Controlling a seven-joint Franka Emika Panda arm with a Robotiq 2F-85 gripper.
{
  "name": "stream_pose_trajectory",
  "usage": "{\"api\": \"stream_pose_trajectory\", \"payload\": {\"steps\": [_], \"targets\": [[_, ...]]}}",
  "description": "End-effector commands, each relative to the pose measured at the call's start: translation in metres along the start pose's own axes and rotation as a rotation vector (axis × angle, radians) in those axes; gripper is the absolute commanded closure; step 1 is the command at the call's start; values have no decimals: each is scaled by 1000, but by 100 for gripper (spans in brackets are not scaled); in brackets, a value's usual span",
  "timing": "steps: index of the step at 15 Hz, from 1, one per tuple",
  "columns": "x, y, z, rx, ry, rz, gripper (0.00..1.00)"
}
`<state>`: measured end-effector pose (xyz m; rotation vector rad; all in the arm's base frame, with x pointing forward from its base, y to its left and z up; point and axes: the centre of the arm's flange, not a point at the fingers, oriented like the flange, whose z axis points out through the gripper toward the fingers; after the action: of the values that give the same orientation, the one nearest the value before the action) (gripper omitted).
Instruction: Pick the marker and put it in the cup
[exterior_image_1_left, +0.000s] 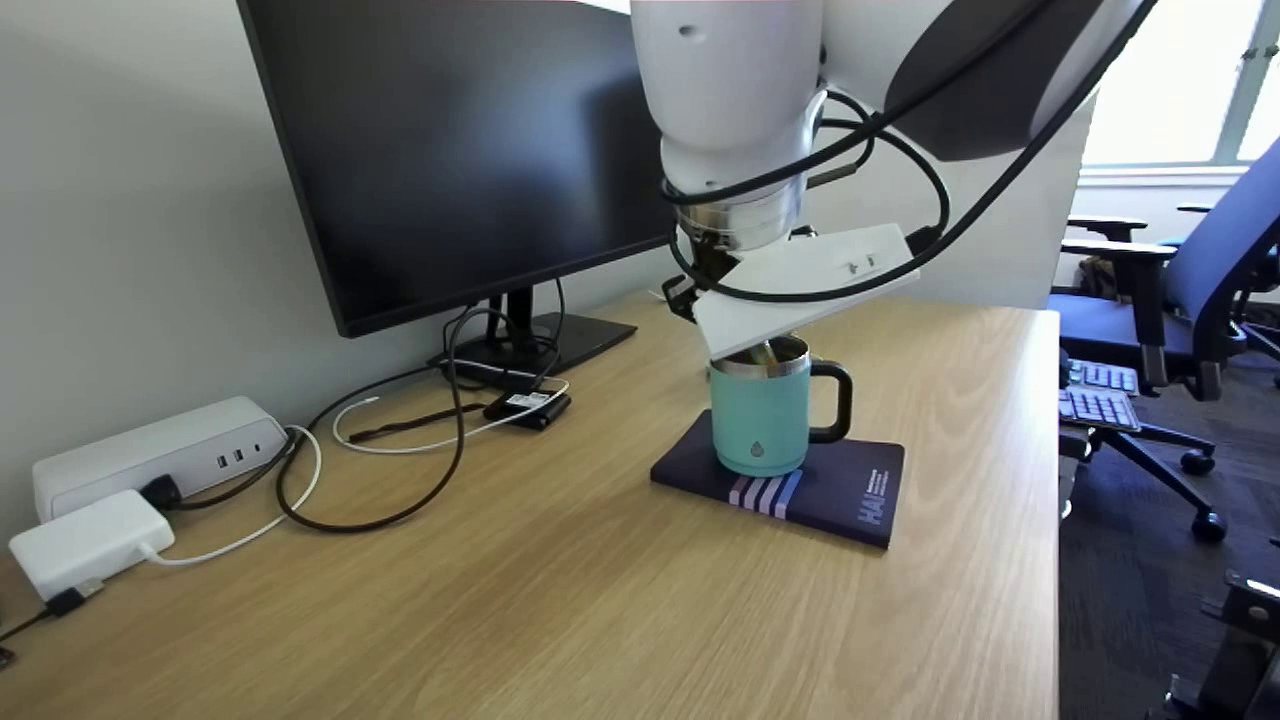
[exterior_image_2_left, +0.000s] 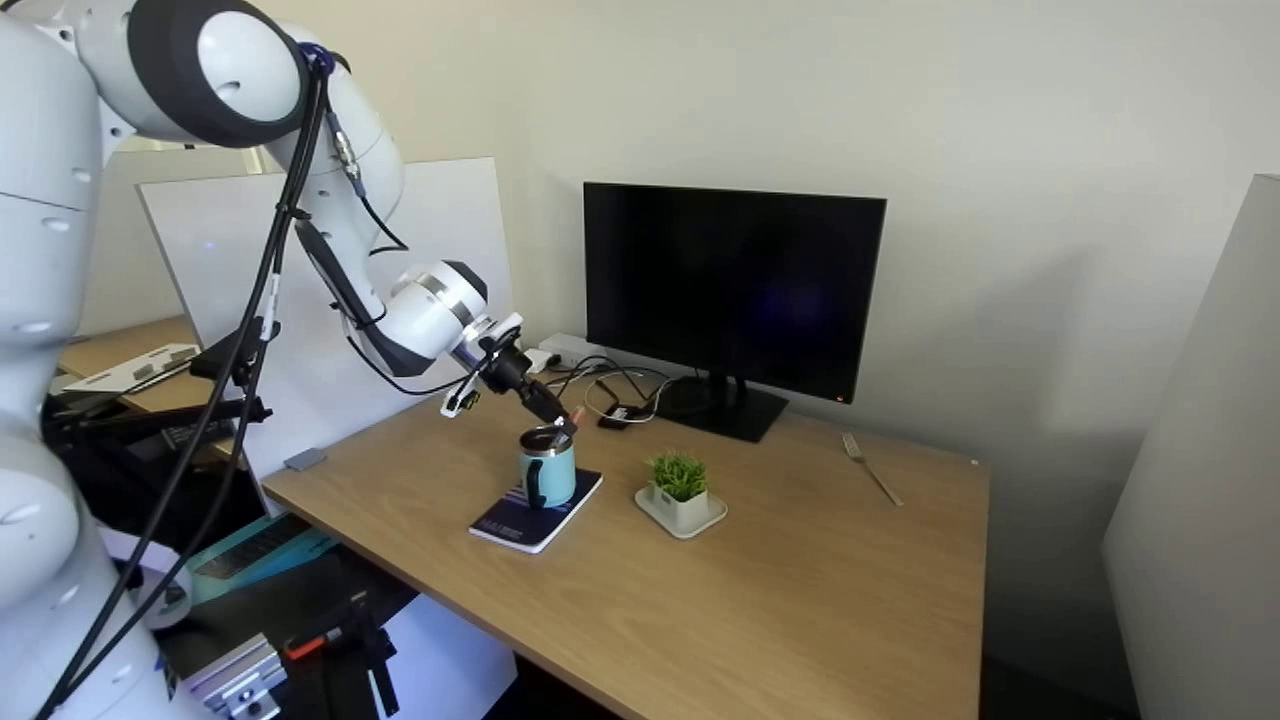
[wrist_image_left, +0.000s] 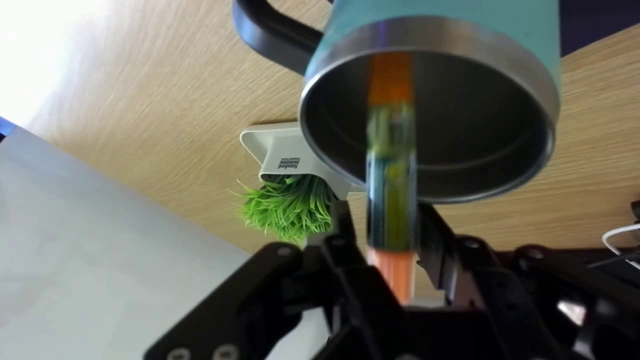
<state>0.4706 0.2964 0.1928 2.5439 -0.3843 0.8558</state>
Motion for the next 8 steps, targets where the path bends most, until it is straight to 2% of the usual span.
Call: {"api": "stream_pose_trajectory", "payload": {"steps": [1, 5, 8], "targets": [[-5, 5, 3, 32, -10, 1, 31], [0, 11, -2, 37, -21, -2, 1], [8, 20, -10, 56, -51, -4, 0]]}}
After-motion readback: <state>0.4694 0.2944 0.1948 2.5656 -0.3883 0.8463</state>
